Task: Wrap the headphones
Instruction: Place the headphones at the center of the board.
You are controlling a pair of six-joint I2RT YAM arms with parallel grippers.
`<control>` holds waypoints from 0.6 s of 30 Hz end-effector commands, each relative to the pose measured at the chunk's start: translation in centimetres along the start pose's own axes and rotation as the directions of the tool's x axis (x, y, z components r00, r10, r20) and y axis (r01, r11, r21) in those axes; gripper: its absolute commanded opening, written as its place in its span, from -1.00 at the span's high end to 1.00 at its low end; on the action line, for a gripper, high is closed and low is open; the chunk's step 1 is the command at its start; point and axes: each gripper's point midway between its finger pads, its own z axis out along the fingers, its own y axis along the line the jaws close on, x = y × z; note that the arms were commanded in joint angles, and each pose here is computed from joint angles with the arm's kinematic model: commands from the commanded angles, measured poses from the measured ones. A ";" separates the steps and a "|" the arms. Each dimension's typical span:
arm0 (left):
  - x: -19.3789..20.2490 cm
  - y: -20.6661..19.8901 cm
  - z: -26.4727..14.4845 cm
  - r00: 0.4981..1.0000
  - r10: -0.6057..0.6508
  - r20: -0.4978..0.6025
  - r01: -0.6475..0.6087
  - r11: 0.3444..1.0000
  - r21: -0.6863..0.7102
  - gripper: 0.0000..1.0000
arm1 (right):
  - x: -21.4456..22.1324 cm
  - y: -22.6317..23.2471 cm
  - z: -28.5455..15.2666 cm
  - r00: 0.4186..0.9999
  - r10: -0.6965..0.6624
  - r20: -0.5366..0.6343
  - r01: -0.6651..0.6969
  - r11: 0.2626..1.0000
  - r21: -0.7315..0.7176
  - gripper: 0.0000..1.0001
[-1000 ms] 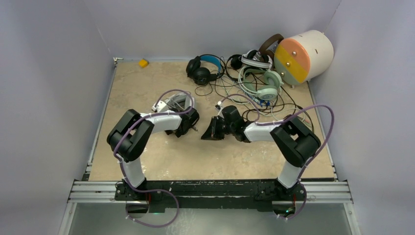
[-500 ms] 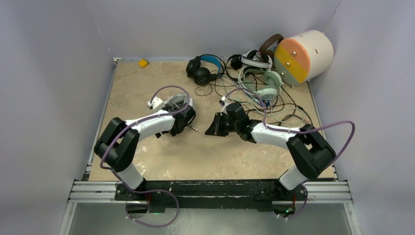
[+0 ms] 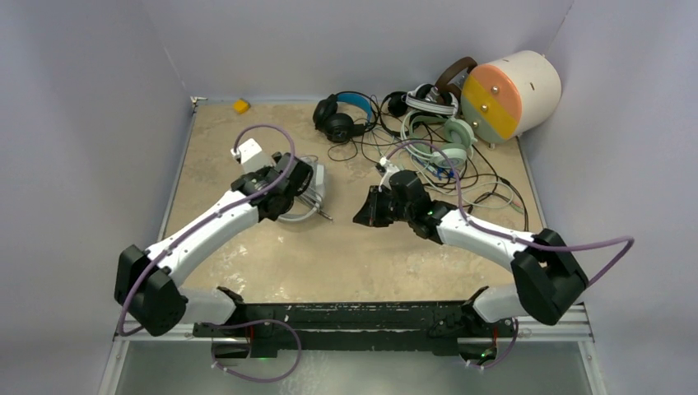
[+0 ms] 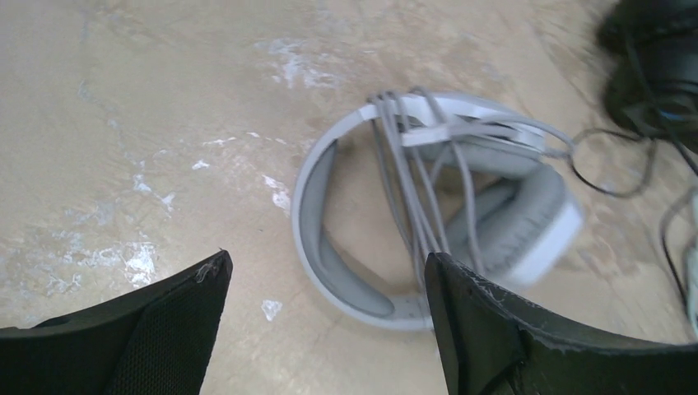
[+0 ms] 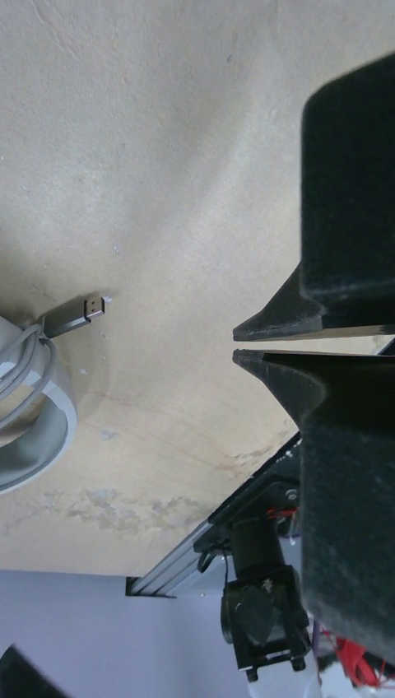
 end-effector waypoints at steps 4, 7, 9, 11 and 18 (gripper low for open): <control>-3.0 -4.3 -6.3 0.970 0.234 -0.072 -0.191 0.908 0.374 -0.72 | -1.8 -0.2 -4.5 0.982 -0.176 0.067 0.168 0.981 0.101 0.75; -2.2 -7.5 -10.2 0.944 0.320 -0.075 -0.199 0.737 0.646 -0.74 | -2.9 -0.5 -6.4 0.962 -0.249 0.113 0.230 0.960 0.159 0.65; -0.9 -9.5 -12.8 0.930 0.365 -0.052 -0.180 0.573 0.799 -0.52 | -3.4 -0.9 -7.2 0.951 -0.282 0.126 0.254 0.947 0.196 0.64; 1.0 -10.9 -14.1 0.916 0.400 -0.036 -0.156 0.438 0.885 -0.37 | -3.7 -1.6 -7.9 0.944 -0.305 0.129 0.268 0.932 0.242 0.64; 5.5 -15.8 -12.4 0.857 0.507 -0.095 -0.110 0.361 0.926 0.58 | -4.7 -3.1 -10.5 0.910 -0.354 0.216 0.268 0.900 0.343 0.68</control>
